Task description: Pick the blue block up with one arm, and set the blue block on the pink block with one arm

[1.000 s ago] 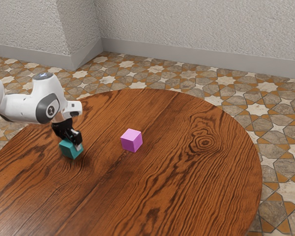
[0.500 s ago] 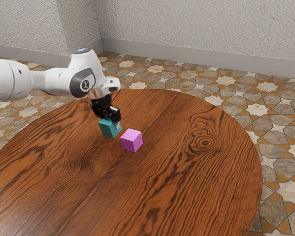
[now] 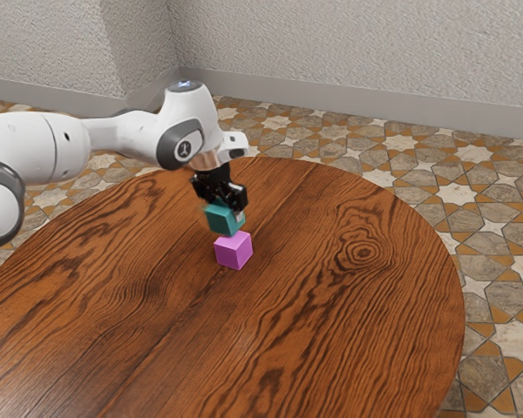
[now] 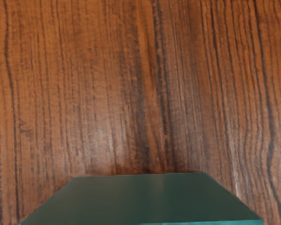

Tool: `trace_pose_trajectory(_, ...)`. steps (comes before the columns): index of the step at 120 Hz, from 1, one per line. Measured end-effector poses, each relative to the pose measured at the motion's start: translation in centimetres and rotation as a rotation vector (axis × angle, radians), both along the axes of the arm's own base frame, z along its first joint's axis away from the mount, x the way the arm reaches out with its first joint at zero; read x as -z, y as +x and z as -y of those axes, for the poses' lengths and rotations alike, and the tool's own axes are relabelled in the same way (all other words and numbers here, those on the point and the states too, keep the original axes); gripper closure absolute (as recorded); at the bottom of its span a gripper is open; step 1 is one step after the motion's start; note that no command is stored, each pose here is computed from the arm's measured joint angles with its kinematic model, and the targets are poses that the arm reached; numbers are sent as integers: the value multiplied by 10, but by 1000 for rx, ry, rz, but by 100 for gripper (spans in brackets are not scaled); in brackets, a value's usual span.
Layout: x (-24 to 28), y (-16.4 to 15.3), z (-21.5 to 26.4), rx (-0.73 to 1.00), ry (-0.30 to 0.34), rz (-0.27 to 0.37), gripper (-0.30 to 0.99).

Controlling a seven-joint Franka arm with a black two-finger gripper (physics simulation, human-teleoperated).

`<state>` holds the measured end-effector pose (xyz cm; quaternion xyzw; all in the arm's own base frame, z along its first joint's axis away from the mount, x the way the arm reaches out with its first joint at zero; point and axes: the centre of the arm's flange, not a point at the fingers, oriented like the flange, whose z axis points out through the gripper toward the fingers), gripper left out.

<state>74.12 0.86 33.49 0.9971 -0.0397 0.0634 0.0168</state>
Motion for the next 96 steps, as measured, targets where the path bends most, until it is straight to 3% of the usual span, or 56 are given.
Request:
trace_pose_trajectory(32,-12,-17,17,-51,25,-16,28)
trace_pose_trajectory(54,-13,-18,20,-85,17,-18,12)
trace_pose_trajectory(66,-67,-24,22,-104,25,24,8)
trace_pose_trajectory(74,-142,-47,15,-163,11,38,6)
trace_pose_trajectory(84,-224,-121,3,-253,42,25,4)
trace_pose_trajectory(96,-286,-181,-10,-299,-2,9,2)
